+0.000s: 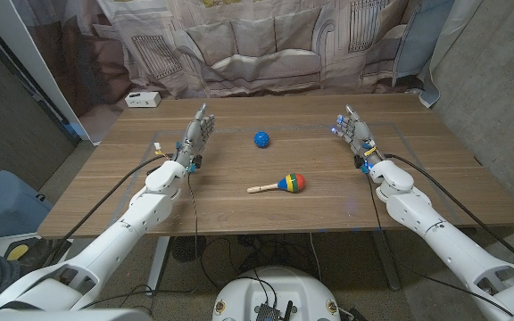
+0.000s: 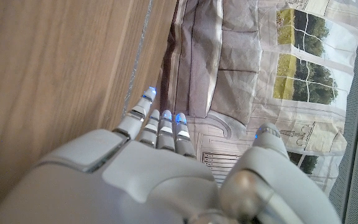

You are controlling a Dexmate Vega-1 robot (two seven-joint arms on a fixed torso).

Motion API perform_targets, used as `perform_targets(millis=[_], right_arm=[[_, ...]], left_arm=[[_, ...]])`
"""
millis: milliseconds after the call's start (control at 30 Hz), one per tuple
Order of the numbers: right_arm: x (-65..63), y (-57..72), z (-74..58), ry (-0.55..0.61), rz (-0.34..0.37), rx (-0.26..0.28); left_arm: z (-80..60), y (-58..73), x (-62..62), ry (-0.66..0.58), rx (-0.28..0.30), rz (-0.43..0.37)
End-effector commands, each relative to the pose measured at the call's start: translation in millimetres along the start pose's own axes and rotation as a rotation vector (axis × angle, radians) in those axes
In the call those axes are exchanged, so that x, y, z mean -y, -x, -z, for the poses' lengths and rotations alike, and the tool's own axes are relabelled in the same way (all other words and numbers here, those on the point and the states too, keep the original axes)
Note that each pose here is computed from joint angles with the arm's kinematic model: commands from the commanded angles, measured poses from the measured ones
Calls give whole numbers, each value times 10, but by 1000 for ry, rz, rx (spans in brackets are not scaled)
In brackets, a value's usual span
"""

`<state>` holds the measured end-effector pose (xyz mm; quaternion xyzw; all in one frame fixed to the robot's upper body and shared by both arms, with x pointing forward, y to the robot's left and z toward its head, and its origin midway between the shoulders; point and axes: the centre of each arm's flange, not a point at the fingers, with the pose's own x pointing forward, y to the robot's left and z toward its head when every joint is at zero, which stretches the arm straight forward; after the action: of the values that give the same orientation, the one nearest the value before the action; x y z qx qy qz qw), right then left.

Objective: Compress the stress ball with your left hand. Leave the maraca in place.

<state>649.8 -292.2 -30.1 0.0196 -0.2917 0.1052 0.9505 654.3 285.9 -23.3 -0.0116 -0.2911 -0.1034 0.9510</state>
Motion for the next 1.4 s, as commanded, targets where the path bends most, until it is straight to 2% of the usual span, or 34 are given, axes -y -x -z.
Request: perform_targets(millis=[33, 233, 400, 600, 867, 1200, 1400], right_arm=[[34, 88, 0, -15, -1, 17], [71, 116, -45, 1, -18, 41], [124, 120, -91, 11, -36, 67], [219, 91, -126, 8, -74, 70], [325, 12, -131, 16, -126, 47], [291, 85, -176, -11, -86, 77], [269, 138, -190, -27, -73, 82]], left_arm=[[-82, -5, 44, -26, 27, -6], [-183, -1, 54, -88, 40, -1], [-301, 25, 75, -130, 74, 0], [-445, 86, 76, -213, 117, -24], [-526, 70, 91, -292, 115, -40], [-673, 95, 140, -290, 180, -30], [-763, 75, 93, -329, 216, -42]])
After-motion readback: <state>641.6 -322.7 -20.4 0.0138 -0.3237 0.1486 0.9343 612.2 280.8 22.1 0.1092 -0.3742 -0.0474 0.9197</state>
